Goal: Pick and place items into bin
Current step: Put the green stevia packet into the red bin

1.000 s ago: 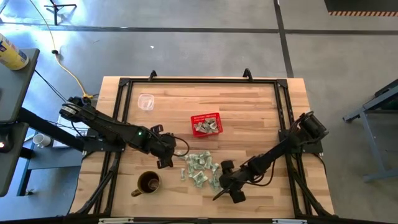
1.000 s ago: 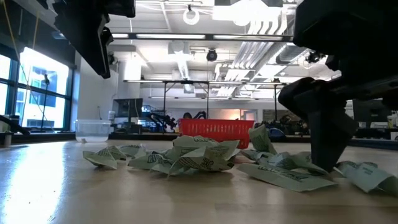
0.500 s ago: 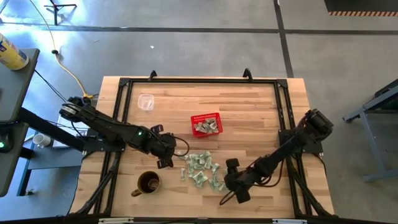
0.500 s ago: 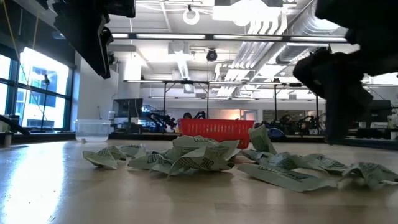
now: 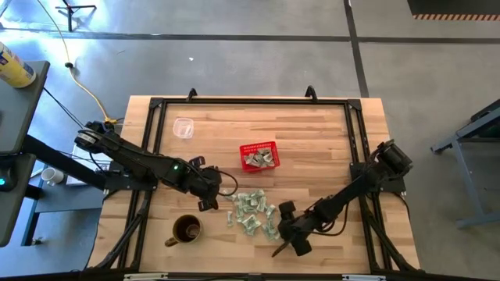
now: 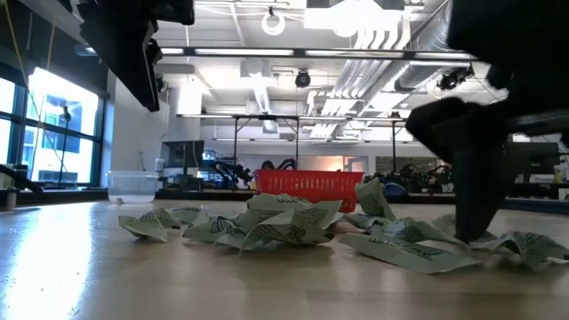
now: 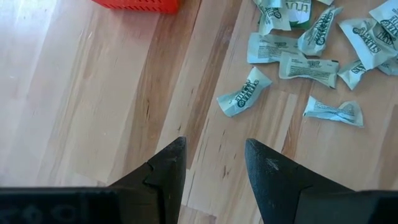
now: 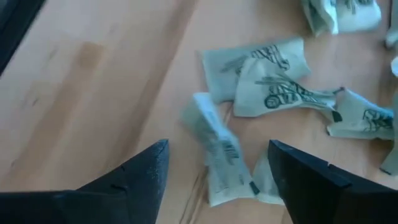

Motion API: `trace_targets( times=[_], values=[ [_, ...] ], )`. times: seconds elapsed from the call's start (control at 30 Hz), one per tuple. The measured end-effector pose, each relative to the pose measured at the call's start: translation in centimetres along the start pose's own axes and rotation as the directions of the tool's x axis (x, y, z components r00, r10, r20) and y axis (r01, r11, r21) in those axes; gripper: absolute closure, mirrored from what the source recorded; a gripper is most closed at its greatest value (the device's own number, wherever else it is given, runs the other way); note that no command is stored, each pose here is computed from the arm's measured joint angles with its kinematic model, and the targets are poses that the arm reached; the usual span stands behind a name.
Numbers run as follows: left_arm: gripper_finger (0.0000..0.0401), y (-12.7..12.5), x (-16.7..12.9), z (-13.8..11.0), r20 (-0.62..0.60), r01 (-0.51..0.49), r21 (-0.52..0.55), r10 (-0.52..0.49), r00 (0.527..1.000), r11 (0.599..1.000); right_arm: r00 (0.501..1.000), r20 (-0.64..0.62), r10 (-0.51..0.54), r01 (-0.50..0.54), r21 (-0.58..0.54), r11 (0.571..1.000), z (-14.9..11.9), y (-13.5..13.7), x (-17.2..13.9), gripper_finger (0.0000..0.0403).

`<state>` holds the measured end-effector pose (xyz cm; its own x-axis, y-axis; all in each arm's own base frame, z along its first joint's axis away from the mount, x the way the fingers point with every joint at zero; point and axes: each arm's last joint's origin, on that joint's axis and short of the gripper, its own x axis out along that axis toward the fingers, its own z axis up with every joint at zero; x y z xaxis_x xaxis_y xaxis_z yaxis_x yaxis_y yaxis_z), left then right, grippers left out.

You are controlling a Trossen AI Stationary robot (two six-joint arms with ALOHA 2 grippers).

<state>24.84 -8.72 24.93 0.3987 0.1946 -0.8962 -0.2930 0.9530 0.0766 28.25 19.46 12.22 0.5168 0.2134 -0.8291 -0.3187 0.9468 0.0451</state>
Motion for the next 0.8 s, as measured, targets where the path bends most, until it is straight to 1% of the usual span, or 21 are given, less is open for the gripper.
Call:
trace_targets(
  times=[0.13, 0.23, 0.43, 0.57, 0.6, 0.67, 0.73, 0.8],
  values=[
    [0.0204, 0.0, 0.0, 0.0, 0.0, -0.001, 0.0, 0.001, 1.0, 1.0, 0.999, -0.013, 0.029, -0.028, 0.074, 0.997, 0.1, -0.7, 0.3, 0.0173],
    [0.0203, 0.0, 0.0, 0.0, -0.002, -0.001, 0.0, 0.001, 1.0, 1.0, 0.999, -0.025, 0.031, -0.028, 0.117, 0.993, 0.1, -0.9, 0.3, 0.0217],
    [0.0203, 0.1, 0.0, -0.1, -0.011, -0.007, 0.007, 0.007, 1.0, 1.0, 0.998, -0.047, 0.029, -0.025, 0.088, 0.996, -0.1, -0.7, 0.3, 0.0319],
    [0.0203, 0.1, 0.0, -0.2, -0.016, -0.01, 0.015, 0.01, 1.0, 1.0, 0.99, -0.144, -0.007, 0.02, 0.092, 0.996, 0.5, -1.1, -0.3, 0.0383],
    [0.0203, 0.1, 0.0, -0.2, -0.017, -0.01, 0.016, 0.01, 1.0, 1.0, 0.985, -0.169, -0.026, 0.045, 0.106, 0.993, 0.8, -1.4, -0.5, 0.0391],
    [0.0204, 0.1, 0.0, -0.2, -0.017, -0.011, 0.017, 0.011, 1.0, 1.0, 0.977, -0.201, -0.066, 0.107, 0.198, 0.974, 1.1, -2.3, -0.7, 0.0392],
    [0.0203, 0.1, 0.0, -0.2, -0.018, -0.011, 0.018, 0.011, 1.0, 1.0, 0.973, -0.204, -0.11, 0.173, 0.319, 0.932, 1.2, -3.4, -1.1, 0.0384],
    [0.0203, 0.1, 0.0, -0.2, -0.018, -0.011, 0.018, 0.012, 1.0, 1.0, 0.967, -0.19, -0.171, 0.237, 0.414, 0.879, 1.3, -4.5, -1.6, 0.0383]
  ],
)
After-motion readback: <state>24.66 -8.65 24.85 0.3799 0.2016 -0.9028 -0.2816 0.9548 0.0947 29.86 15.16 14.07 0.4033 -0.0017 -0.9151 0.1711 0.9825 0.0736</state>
